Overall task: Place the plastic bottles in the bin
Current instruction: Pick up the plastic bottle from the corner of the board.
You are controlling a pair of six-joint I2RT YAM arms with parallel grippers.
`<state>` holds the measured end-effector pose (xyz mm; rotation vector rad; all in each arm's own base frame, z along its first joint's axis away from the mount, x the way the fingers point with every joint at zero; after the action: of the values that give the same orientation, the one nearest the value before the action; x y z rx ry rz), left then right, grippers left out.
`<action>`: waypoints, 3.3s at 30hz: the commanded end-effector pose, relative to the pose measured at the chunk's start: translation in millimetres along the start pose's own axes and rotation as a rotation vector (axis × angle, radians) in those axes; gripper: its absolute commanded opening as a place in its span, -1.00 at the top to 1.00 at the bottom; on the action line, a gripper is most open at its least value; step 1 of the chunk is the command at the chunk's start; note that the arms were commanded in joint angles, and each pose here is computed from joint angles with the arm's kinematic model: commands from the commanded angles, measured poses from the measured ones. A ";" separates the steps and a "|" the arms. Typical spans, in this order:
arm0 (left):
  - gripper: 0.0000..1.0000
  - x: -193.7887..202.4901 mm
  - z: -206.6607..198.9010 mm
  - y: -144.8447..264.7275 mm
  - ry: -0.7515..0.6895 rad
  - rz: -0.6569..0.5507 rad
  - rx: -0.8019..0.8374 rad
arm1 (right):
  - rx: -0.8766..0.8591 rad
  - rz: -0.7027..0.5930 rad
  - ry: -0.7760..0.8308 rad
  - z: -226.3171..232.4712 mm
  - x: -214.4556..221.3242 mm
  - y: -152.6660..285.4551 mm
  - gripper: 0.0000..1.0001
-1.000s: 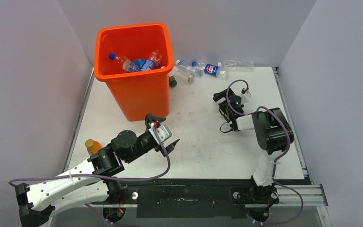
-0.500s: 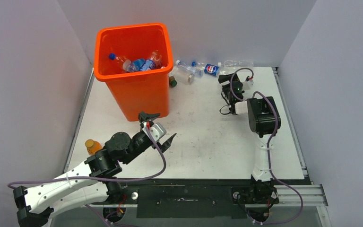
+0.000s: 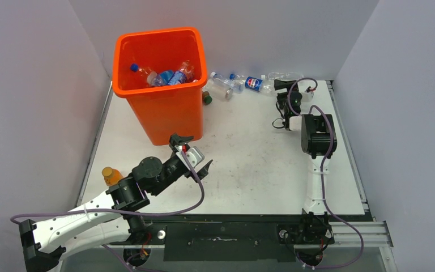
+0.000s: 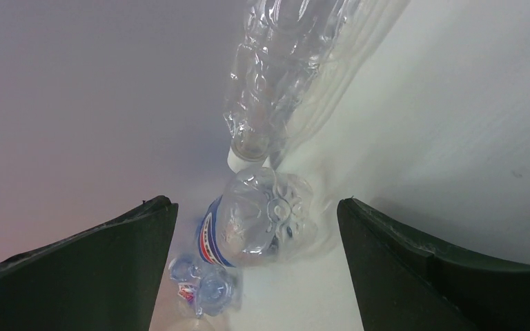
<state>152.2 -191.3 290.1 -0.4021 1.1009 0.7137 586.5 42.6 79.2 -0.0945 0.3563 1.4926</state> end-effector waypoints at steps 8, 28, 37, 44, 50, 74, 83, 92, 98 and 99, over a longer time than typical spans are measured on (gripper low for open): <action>-0.92 -8.0 1.2 -3.6 0.008 -0.031 -0.007 | 0.014 0.161 -0.004 -26.1 24.5 -9.1 -0.79; -0.92 -4.1 -0.9 -6.4 0.001 -0.014 -0.004 | 0.087 0.230 0.115 -40.9 64.9 -2.4 -0.95; -0.93 -7.5 -2.4 -6.0 0.012 -0.027 0.016 | 0.003 0.268 0.274 -27.7 71.8 25.8 -0.74; -0.92 -9.4 -2.1 -5.2 0.016 -0.033 0.018 | -0.076 0.265 0.274 -16.6 69.9 45.8 -0.75; -0.92 -9.3 -3.2 -5.0 0.012 -0.032 0.021 | -0.062 0.184 0.279 0.0 33.1 36.3 -0.96; -0.93 -3.0 -7.5 -10.1 0.000 -0.006 0.034 | -0.120 0.293 0.310 -0.2 82.8 -19.0 -0.48; -0.93 -10.3 -4.9 -5.1 0.014 -0.034 0.033 | -0.124 0.349 0.312 -1.4 99.2 36.9 0.05; -0.92 -15.8 -5.8 -1.9 0.026 -0.057 0.046 | -0.114 0.374 0.305 1.0 96.6 126.6 -0.46; -0.92 -17.0 -6.4 -1.8 0.028 -0.059 0.051 | -0.042 0.291 0.371 13.4 81.2 154.5 -0.98; -0.92 -17.7 -6.0 -1.6 0.029 -0.061 0.050 | -0.029 0.275 0.407 19.2 78.5 154.8 -1.00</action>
<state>148.2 -201.0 283.3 -0.3485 1.1166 0.6872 442.0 144.4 72.2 -0.3240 0.6129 1.8602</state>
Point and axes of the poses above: each gripper's point midway between its finger pads, its own y axis back along the fingers, its own z axis along the line the jaws close on, x = y × z, the point moved 7 cm from there along y, back along the fingers, and after that the axes turned 7 degrees about -y, right-handed, at the moved point
